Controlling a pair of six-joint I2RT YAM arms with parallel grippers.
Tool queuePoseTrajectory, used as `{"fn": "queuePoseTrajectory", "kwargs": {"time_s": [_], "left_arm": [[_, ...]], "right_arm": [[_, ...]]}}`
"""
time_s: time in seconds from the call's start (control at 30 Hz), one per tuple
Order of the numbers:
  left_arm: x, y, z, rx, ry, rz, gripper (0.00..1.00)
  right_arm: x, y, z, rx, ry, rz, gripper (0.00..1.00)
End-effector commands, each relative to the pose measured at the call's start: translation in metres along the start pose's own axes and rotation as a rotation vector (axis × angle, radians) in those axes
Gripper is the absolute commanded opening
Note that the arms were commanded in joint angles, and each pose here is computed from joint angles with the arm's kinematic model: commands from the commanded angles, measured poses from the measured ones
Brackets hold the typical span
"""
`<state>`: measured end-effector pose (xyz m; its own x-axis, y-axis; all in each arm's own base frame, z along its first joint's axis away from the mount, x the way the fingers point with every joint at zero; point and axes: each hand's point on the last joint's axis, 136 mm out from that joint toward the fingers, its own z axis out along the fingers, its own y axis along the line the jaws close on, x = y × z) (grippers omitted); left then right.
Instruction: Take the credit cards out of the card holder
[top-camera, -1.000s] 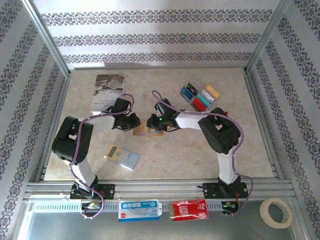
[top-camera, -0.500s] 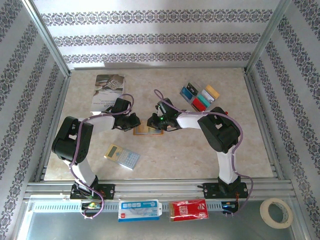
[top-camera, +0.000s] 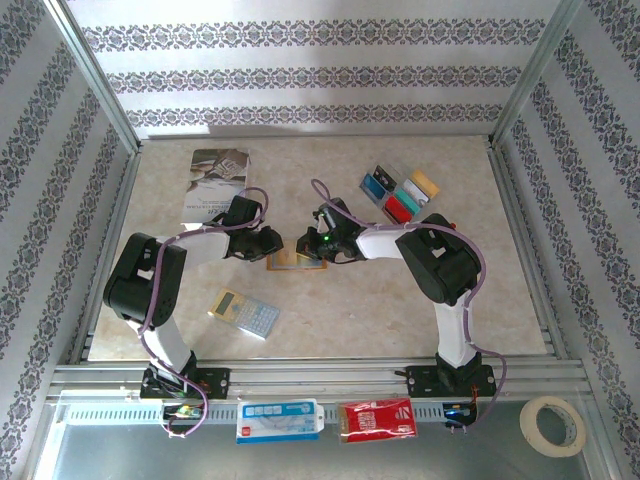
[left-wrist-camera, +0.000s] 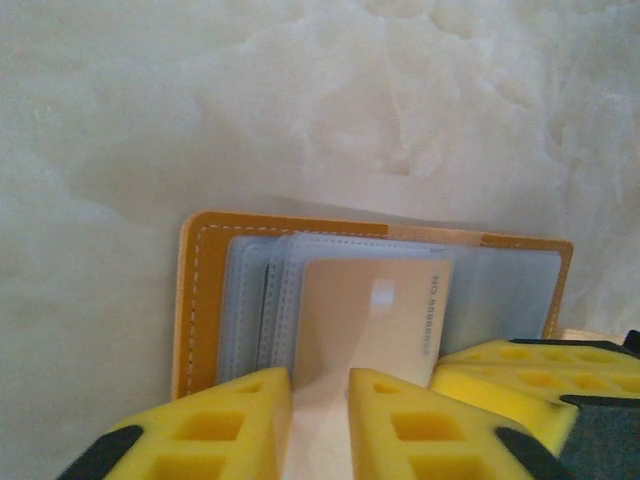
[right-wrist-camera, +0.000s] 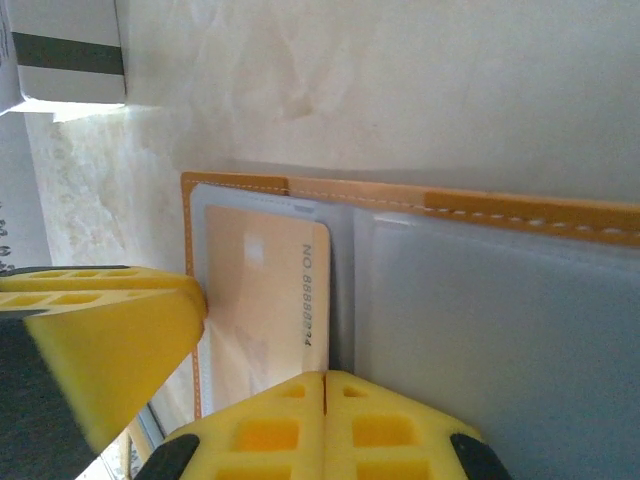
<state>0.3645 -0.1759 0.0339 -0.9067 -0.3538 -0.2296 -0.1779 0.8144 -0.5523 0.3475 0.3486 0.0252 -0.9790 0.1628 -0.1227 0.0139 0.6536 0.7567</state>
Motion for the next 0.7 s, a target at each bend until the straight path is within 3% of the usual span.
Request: {"fn": "queuePoseTrajectory", "kwargs": {"time_s": [0.0,0.43,0.67], "left_arm": [[0.01,0.013,-0.003,-0.06,0.017,0.014,0.29],[0.002,-0.028,-0.025,0.072,-0.012,0.059,0.29],[0.014,-0.026,-0.011,0.079,0.054,0.052,0.25]], "right_arm": [[-0.004,-0.005,-0.011,0.007,-0.026,0.01,0.03],[-0.001,-0.01,-0.015,0.015,-0.022,0.014,0.03],[-0.003,-0.009,-0.015,0.013,-0.025,0.012,0.04]]}}
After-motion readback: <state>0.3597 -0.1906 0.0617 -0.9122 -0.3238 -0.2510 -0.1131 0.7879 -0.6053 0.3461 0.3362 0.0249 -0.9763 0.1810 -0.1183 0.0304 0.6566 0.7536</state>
